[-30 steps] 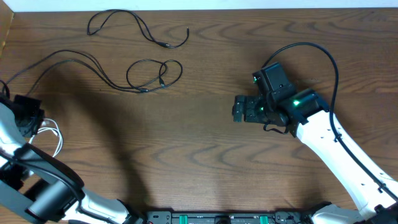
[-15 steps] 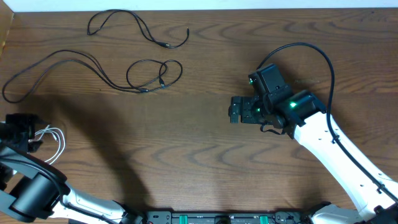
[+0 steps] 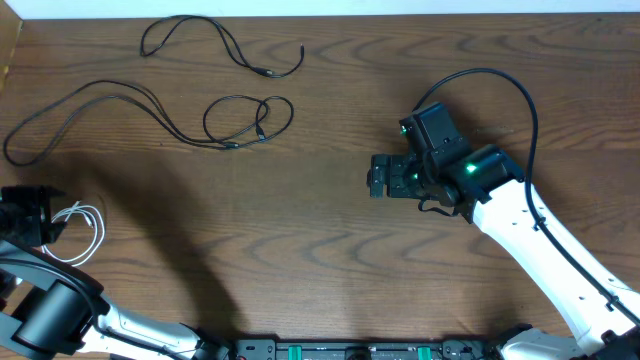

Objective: Untangle cables

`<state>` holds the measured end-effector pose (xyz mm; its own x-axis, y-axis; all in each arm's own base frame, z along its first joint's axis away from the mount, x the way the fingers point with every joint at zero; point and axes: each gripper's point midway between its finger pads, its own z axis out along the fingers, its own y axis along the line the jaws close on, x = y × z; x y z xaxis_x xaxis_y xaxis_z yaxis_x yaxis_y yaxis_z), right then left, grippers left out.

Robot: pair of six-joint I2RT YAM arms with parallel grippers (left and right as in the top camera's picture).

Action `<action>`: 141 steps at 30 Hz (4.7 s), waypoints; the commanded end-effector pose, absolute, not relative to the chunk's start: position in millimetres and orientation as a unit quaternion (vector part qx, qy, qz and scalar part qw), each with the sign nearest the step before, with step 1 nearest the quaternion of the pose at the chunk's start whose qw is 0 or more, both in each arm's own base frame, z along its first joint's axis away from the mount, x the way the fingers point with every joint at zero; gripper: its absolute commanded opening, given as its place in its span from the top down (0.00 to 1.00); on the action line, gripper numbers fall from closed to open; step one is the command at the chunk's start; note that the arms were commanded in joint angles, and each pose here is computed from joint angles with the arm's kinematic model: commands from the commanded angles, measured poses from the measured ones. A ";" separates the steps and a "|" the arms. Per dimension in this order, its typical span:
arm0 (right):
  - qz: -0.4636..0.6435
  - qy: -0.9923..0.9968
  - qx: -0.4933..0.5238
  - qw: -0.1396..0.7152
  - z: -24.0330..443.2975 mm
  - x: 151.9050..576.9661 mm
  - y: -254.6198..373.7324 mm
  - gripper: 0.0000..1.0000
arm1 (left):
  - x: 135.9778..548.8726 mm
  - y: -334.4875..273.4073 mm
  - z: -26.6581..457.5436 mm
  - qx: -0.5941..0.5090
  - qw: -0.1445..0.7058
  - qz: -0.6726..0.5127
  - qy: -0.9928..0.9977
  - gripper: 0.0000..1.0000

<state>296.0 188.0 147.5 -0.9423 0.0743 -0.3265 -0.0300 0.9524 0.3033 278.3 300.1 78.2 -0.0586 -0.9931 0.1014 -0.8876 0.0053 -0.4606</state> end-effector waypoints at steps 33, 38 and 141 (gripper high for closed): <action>0.161 0.974 0.004 0.158 145.0 290.9 191.7 0.01 | 355.5 90.9 260.4 -0.352 0.305 -0.148 0.873 0.39; 0.162 0.975 0.004 0.152 144.2 288.3 191.7 0.01 | 359.1 -7.3 250.8 -0.212 0.269 -0.151 0.928 0.39; 0.022 0.876 0.250 0.412 260.7 159.3 -26.9 0.01 | 300.4 -134.0 226.1 -0.006 0.187 -0.109 0.976 0.00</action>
